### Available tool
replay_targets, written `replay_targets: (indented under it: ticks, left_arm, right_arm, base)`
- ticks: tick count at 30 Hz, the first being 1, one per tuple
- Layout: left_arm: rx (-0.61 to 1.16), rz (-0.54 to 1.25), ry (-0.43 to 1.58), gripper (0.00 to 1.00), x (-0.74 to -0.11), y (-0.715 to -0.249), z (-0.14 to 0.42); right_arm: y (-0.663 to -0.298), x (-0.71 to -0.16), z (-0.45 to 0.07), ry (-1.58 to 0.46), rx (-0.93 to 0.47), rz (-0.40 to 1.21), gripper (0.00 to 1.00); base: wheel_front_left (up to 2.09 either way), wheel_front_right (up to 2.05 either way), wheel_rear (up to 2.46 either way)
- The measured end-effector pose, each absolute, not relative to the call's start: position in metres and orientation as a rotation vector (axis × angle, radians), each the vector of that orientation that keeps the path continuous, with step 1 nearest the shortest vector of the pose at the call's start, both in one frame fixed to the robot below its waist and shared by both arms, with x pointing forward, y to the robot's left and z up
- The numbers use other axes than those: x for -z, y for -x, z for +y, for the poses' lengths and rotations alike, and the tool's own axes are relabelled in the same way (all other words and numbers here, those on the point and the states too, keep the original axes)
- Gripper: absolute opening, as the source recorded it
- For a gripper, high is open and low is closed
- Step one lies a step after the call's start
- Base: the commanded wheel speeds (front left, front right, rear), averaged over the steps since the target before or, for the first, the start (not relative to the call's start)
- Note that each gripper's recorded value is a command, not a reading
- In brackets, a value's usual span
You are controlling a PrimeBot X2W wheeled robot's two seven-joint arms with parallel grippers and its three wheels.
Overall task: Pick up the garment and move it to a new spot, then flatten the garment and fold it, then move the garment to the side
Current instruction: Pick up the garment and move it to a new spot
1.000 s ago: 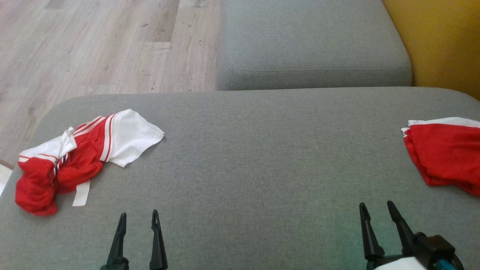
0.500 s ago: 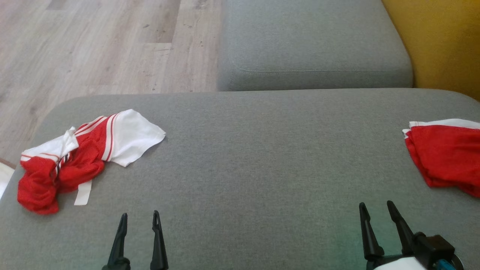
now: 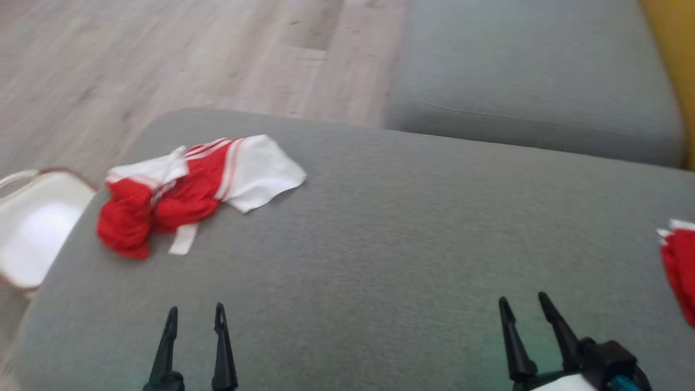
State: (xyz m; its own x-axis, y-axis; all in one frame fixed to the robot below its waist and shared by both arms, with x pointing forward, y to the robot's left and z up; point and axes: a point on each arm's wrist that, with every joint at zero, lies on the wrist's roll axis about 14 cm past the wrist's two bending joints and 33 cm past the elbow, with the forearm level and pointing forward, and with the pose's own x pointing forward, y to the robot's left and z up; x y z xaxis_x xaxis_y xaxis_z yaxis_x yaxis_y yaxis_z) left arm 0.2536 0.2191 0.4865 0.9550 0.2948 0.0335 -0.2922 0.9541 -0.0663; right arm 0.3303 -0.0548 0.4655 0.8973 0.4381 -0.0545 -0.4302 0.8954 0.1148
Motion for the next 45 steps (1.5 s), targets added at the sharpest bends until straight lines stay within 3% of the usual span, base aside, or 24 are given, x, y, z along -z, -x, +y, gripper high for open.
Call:
replay_targets:
  ticks: [10,30,37,45]
  left_arm:
    - [-0.491,-0.049,0.065,1.00,-0.485,-0.214,0.263]
    - [-0.557,-0.048,-0.007,1.00,-0.493,-0.208,0.287]
    - [-0.585,-0.150,-0.112,1.00,-0.546,-0.255,0.342]
    - [-0.418,0.100,-0.151,1.00,-0.542,-0.374,0.360]
  right_arm:
    - [-0.329,-0.461,0.005,-0.084,-0.646,0.109,1.00]
    - [-0.340,-0.453,0.031,-0.074,-0.736,0.135,1.00]
    - [-0.358,-0.437,0.023,-0.015,-0.763,0.151,1.00]
    - [-0.404,-0.405,-0.002,0.068,-0.776,0.181,1.00]
  base:
    - [0.00,0.00,0.00]
    - [0.00,0.00,0.00]
    - [0.00,0.00,0.00]
    - [0.00,0.00,0.00]
